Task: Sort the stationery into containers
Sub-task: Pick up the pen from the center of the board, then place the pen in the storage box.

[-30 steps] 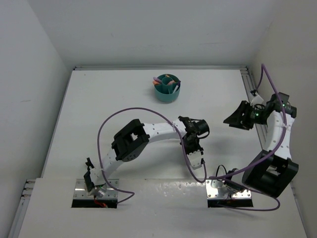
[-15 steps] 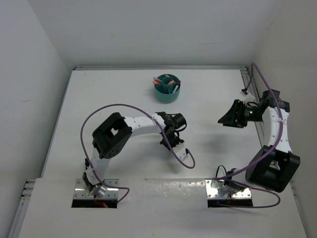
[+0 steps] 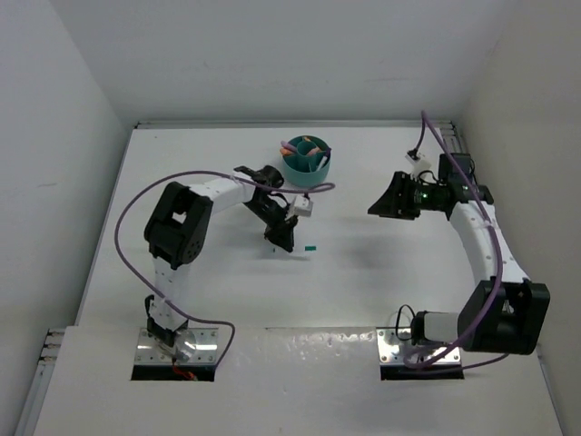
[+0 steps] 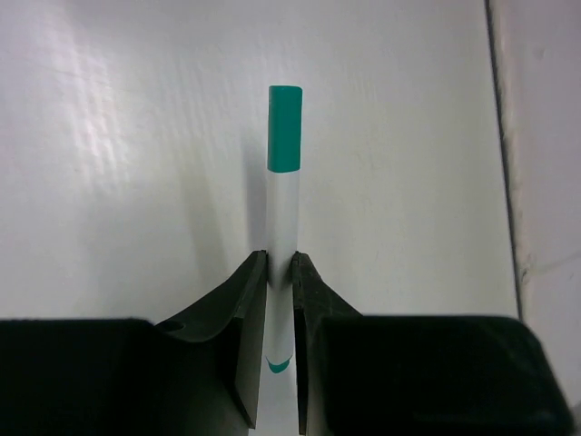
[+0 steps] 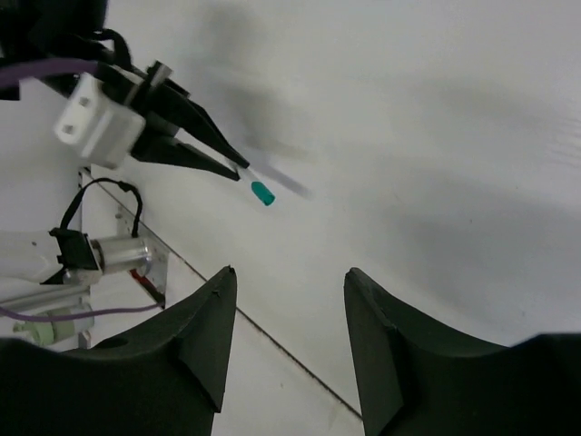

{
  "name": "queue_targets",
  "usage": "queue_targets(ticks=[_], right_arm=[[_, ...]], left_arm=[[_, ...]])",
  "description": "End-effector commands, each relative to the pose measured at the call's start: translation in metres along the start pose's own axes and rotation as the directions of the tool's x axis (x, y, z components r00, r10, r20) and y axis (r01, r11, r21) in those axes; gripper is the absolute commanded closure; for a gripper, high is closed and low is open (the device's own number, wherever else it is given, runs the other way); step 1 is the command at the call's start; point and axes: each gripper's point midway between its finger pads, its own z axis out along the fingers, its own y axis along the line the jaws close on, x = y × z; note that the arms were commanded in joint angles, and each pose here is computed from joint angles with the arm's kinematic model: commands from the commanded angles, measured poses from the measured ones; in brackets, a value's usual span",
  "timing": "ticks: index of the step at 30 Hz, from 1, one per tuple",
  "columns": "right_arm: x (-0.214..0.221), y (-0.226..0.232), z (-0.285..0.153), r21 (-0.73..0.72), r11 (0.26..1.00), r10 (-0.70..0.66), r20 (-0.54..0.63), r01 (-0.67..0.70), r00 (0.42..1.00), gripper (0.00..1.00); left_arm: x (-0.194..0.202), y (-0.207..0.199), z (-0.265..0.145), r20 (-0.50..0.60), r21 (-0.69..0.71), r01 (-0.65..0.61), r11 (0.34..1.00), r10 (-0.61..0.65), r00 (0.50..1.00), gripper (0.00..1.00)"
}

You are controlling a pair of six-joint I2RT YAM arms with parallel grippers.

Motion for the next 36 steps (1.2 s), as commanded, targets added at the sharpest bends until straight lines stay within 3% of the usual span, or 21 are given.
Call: queue_targets(ticks=[1,4,6,8,14,28,32,36], right_arm=[[-0.025,0.01,0.014,-0.026,0.999,-0.02,0.051,0.021,0.998,0.49],[-0.031,0.026,0.026,-0.069,0.997,-0.026,0.011,0.027,1.0,0.47],[-0.036,0.043,0.038,-0.117,0.993,-0.027,-0.002,0.026,1.0,0.44],[-0.04,0.052,0.046,-0.132,0.991,-0.018,0.002,0.018,1.0,0.42],[-0.055,0.076,0.071,-0.212,0.974,0.076,-0.02,-0.078,0.997,0.35],[-0.063,0.094,0.097,-0.225,0.974,0.001,-0.031,-0.008,1.0,0.37],[-0.067,0.095,0.102,-0.216,0.976,-0.02,-0.02,0.015,1.0,0.45],[-0.065,0.098,0.109,-0.207,0.977,-0.053,-0.02,0.048,0.998,0.61]], left_arm=[[-0.078,-0.015,-0.031,0.295,-0.003,0.025,1.0,-0.023,0.955,1.0],[-0.104,-0.003,-0.051,0.423,-0.084,0.109,0.991,-0.063,0.904,1.0],[-0.135,0.007,-0.076,0.539,-0.167,0.144,0.975,-0.033,0.842,1.0],[-0.142,0.006,-0.082,0.588,-0.138,0.229,0.964,-0.106,0.802,1.0],[-0.151,0.001,-0.096,0.672,-0.127,0.34,0.932,-0.171,0.72,1.0],[-0.159,0.009,-0.091,0.704,-0.007,0.408,0.913,-0.286,0.65,1.0],[-0.161,0.007,-0.086,0.699,0.006,0.405,0.914,-0.294,0.652,1.0],[-0.164,0.007,-0.085,0.701,0.008,0.403,0.915,-0.293,0.65,1.0]])
